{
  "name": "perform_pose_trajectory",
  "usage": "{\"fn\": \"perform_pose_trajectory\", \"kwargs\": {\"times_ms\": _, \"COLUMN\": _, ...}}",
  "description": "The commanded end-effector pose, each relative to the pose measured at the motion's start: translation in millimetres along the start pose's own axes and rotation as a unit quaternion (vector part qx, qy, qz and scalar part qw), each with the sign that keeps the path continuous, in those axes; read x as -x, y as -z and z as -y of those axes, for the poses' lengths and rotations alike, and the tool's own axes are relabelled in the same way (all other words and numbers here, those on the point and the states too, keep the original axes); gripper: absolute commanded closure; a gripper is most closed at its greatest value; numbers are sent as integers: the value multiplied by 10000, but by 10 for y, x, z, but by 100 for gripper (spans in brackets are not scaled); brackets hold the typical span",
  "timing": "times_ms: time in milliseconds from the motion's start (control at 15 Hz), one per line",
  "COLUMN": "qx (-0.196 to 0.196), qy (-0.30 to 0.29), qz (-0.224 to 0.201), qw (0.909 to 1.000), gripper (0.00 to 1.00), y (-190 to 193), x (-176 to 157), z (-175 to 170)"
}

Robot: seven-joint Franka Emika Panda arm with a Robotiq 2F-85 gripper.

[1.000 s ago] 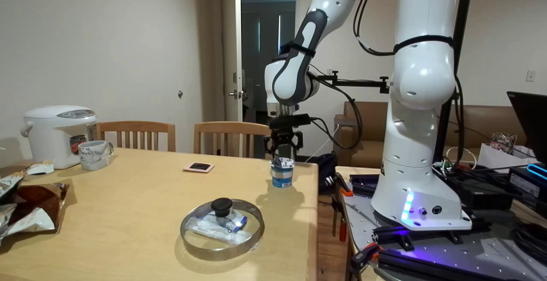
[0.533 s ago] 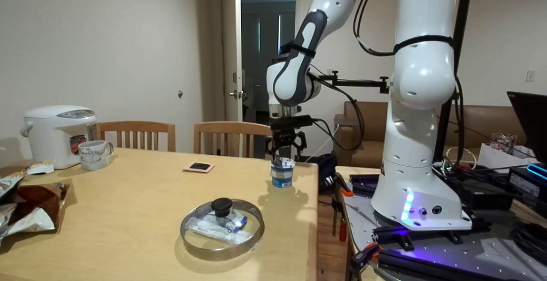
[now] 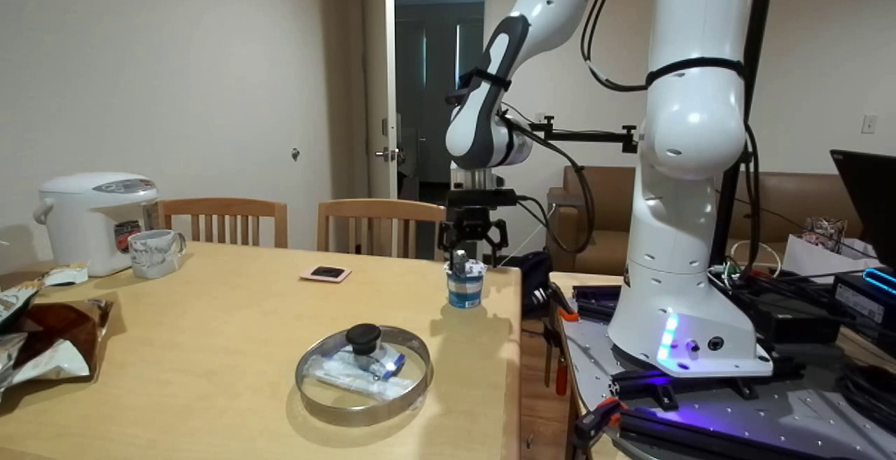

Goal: Place the blue and grey packet on top of the yoghurt

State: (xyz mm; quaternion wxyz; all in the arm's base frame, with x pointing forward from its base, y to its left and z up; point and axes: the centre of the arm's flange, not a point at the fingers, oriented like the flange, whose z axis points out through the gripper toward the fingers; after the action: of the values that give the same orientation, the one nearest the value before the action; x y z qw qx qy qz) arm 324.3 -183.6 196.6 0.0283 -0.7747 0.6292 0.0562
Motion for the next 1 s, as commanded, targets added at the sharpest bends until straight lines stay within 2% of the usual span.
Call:
{"fn": "perform_pose_trajectory", "kwargs": {"times_ms": 0, "qx": -522, "qy": -60, "qz": 109, "qw": 9986, "gripper": 0, "y": -108, "x": 16, "z": -273}}
{"fn": "perform_pose_trajectory", "kwargs": {"times_ms": 67, "qx": -606, "qy": -53, "qz": 122, "qw": 9981, "gripper": 0, "y": -109, "x": 0, "z": -278}}
{"fn": "perform_pose_trajectory", "kwargs": {"times_ms": 133, "qx": -388, "qy": -114, "qz": 108, "qw": 9991, "gripper": 0, "y": 23, "x": -85, "z": -57}}
{"fn": "perform_pose_trajectory", "kwargs": {"times_ms": 267, "qx": -483, "qy": -111, "qz": 141, "qw": 9987, "gripper": 0, "y": 22, "x": -104, "z": -79}}
{"fn": "perform_pose_trajectory", "kwargs": {"times_ms": 600, "qx": -187, "qy": -87, "qz": 22, "qw": 9998, "gripper": 0, "y": 130, "x": -60, "z": -42}}
{"fn": "perform_pose_trajectory", "kwargs": {"times_ms": 933, "qx": 274, "qy": 233, "qz": -509, "qw": 9981, "gripper": 0, "y": 343, "x": 28, "z": 84}}
